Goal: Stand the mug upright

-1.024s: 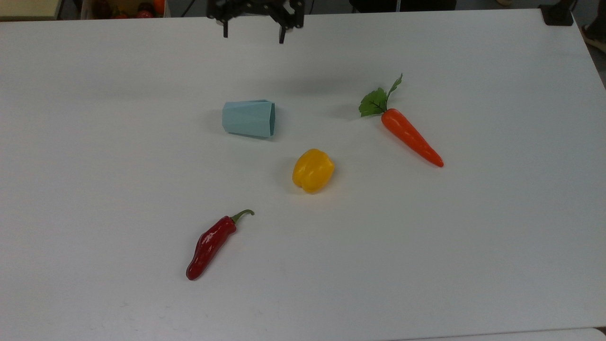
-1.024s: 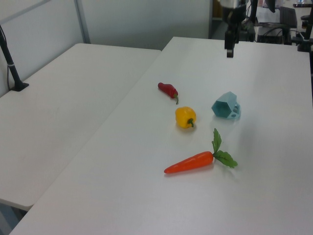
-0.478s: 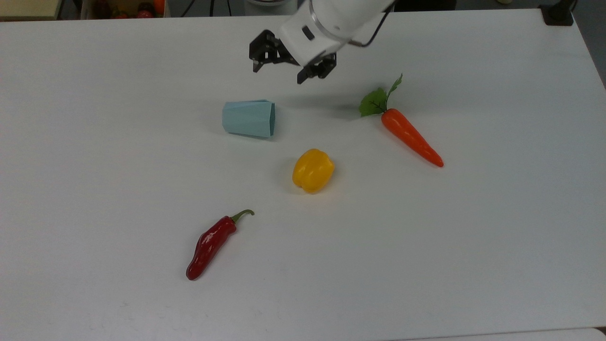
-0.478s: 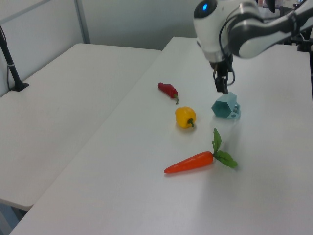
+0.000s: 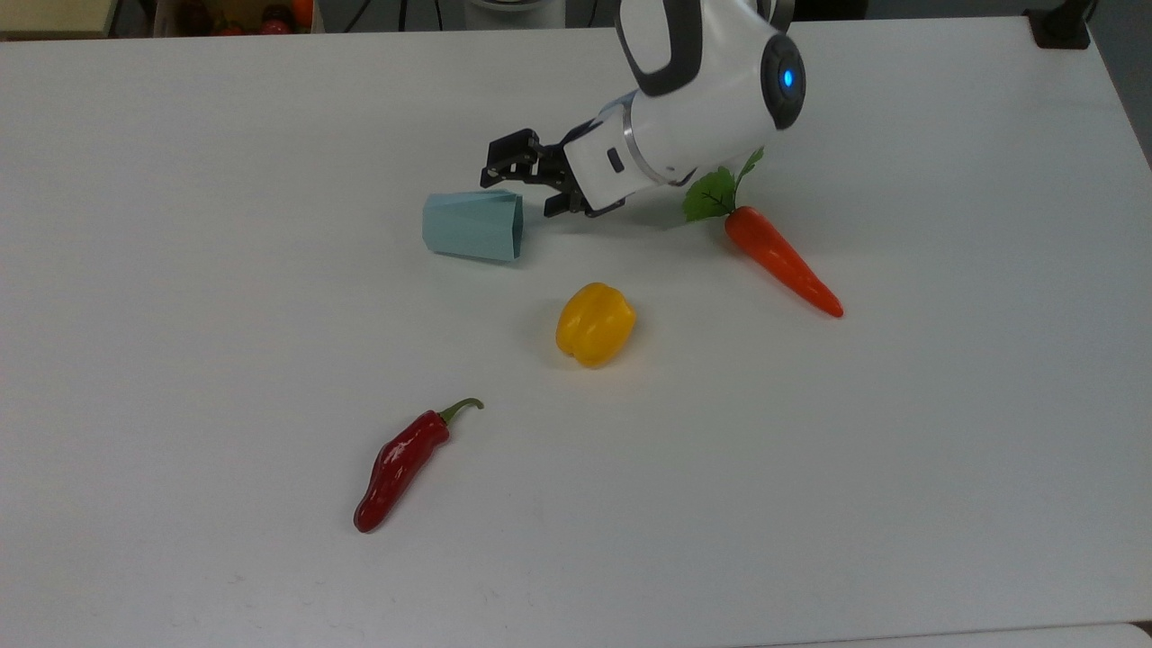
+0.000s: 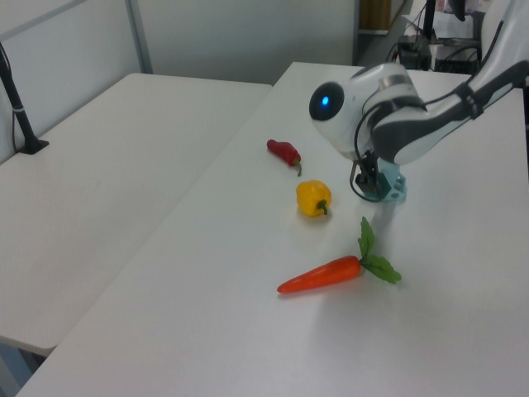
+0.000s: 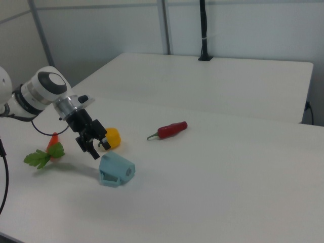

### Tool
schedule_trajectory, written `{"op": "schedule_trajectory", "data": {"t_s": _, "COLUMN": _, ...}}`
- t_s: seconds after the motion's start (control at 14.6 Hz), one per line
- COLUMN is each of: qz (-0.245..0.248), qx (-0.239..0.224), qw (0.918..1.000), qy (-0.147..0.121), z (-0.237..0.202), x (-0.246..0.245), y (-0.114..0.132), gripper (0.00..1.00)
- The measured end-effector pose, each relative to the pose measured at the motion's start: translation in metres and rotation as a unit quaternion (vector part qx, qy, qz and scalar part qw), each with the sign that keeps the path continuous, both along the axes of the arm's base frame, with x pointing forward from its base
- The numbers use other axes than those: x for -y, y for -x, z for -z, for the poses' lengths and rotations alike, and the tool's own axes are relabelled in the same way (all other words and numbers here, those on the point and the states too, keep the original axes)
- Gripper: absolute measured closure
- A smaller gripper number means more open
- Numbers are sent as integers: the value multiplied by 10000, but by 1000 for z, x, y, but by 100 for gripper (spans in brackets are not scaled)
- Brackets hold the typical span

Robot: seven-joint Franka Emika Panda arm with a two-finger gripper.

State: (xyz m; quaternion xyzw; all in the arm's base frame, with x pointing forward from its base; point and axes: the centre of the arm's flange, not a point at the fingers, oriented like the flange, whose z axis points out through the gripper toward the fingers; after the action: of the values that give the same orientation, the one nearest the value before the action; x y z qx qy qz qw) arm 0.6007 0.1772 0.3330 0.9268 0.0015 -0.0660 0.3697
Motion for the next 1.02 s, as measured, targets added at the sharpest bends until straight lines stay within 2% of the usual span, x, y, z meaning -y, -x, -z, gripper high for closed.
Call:
{"op": "schedule_trajectory", "data": {"t_s": 0.2, "qz": 107, "qx": 110, "qw": 9992, "qy": 361, "z": 25, "x": 6, "y": -1, "gripper": 8}}
{"op": "schedule_trajectory", "data": {"t_s": 0.27, "qz": 119, "qx": 134, "qw": 9986, "qy": 506, "z": 31, "x": 9, "y": 0, "gripper": 14}}
{"op": "schedule_trajectory", "data": {"t_s": 0.34, "qz": 135, "qx": 177, "qw": 9975, "qy": 668, "z": 38, "x": 13, "y": 2, "gripper": 29}}
{"op": "schedule_trajectory", "data": {"t_s": 0.48, "qz": 168, "qx": 189, "qw": 9967, "qy": 773, "z": 44, "x": 18, "y": 4, "gripper": 32}}
{"op": "schedule_trajectory", "data": {"t_s": 0.68, "qz": 247, "qx": 194, "qw": 9954, "qy": 908, "z": 39, "x": 24, "y": 3, "gripper": 65}}
{"op": "schedule_trajectory", "data": {"t_s": 0.82, "qz": 307, "qx": 238, "qw": 9939, "qy": 1028, "z": 29, "x": 32, "y": 1, "gripper": 82}}
{"op": "schedule_trajectory", "data": {"t_s": 0.89, "qz": 348, "qx": 283, "qw": 9938, "qy": 1016, "z": 23, "x": 37, "y": -2, "gripper": 89}}
{"op": "schedule_trajectory", "data": {"t_s": 1.02, "qz": 365, "qx": 274, "qw": 9941, "qy": 981, "z": 12, "x": 46, "y": -4, "gripper": 90}}
